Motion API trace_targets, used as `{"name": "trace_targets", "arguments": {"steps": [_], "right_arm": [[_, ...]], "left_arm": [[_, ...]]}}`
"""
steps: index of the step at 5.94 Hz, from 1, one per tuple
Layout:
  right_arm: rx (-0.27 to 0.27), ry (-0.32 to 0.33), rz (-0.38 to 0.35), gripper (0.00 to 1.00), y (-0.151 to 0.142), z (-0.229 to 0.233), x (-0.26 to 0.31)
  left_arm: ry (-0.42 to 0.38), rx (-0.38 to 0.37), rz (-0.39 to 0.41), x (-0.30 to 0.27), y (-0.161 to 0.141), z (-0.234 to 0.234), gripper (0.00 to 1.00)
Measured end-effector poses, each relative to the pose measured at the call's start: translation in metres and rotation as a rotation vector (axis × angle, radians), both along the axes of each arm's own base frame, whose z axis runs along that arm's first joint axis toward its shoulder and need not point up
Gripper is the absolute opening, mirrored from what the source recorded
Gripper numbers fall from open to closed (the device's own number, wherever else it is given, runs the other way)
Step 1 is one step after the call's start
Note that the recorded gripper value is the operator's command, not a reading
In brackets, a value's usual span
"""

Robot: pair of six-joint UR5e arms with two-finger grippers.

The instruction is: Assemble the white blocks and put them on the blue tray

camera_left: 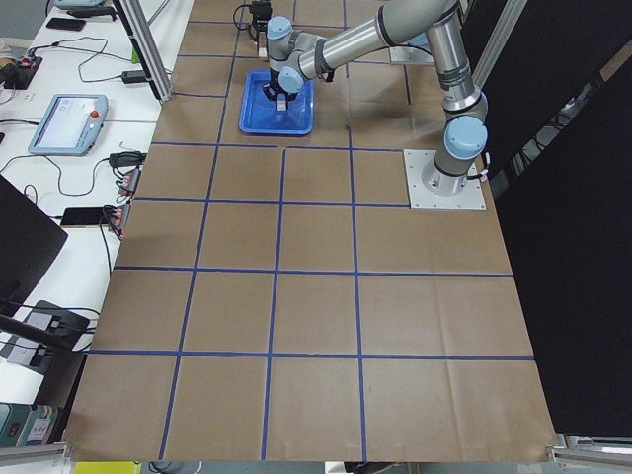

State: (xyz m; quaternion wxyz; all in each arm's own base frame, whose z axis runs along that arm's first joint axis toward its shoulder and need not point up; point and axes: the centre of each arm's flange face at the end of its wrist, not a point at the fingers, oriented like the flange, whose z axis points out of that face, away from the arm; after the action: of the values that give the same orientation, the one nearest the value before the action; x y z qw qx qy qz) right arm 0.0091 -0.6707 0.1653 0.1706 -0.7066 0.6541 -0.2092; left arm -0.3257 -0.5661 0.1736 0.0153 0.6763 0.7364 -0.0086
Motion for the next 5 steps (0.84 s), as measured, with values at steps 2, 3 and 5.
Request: {"name": "trace_targets", "arguments": {"steps": [2, 3, 5], "right_arm": [[-0.025, 0.005, -0.006, 0.27, -0.003, 0.011, -0.001], [-0.043, 0.012, -0.014, 0.27, -0.005, 0.028, -0.001], [-0.052, 0.025, -0.066, 0.27, 0.001, 0.065, 0.002]], "left_arm": [[-0.002, 0.0, 0.005, 0.001, 0.001, -0.005, 0.98], [0.001, -0.012, 0.006, 0.001, 0.001, 0.004, 0.98], [0.012, -0.038, 0.025, 0.01, -0.003, 0.062, 0.98]]}}
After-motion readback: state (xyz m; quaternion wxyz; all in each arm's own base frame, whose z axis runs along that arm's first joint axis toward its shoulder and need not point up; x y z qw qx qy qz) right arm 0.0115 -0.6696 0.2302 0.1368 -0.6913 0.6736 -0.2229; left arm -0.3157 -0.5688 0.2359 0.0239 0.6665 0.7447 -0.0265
